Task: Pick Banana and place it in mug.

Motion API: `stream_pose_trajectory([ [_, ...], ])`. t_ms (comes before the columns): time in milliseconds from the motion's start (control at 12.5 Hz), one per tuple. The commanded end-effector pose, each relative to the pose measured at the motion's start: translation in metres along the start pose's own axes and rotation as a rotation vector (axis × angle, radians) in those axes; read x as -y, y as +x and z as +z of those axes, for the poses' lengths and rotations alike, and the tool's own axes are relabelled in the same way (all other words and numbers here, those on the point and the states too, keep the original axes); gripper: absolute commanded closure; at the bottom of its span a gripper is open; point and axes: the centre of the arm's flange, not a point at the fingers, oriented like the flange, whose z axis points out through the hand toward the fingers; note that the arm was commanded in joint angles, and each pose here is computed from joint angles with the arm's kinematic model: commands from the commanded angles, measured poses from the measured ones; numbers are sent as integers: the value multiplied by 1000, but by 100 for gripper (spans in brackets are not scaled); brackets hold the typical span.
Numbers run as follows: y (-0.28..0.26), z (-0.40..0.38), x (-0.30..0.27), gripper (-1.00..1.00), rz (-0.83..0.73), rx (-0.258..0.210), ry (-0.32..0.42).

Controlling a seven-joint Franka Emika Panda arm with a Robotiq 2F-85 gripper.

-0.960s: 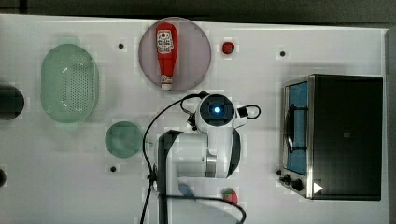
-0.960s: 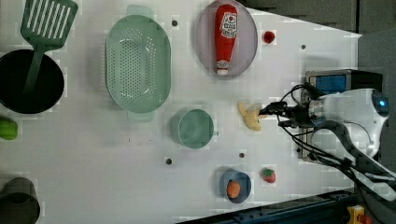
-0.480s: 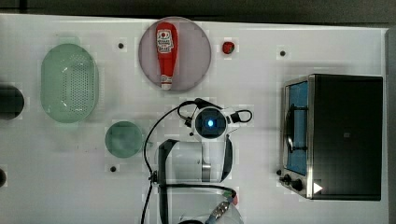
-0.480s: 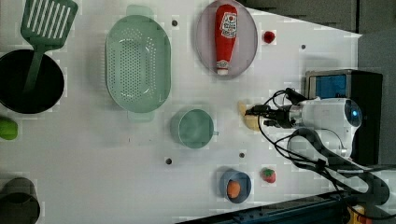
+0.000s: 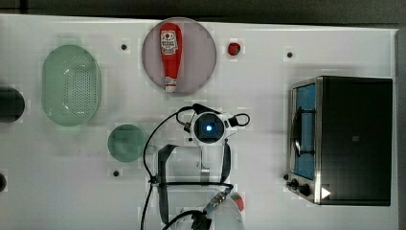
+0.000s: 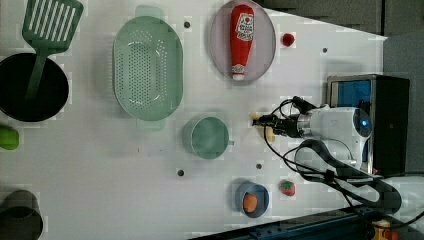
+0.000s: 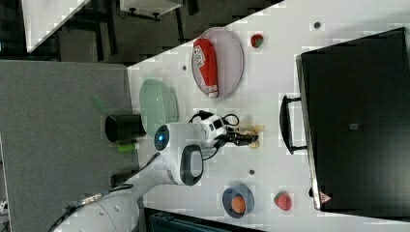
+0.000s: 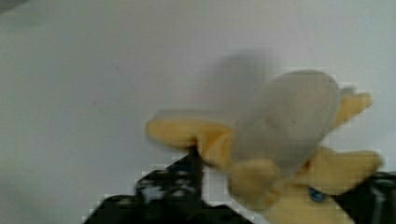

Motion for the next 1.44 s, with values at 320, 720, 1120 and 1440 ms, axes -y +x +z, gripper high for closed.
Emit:
stream_pose_trajectory([
  [320, 10, -18, -4, 28, -17, -45, 13],
  [720, 23, -71, -6, 28, 0, -106, 36],
  [1120, 27, -204, -22, 28, 31, 3, 2],
  [1440, 17, -307, -7, 28, 17, 18, -4],
])
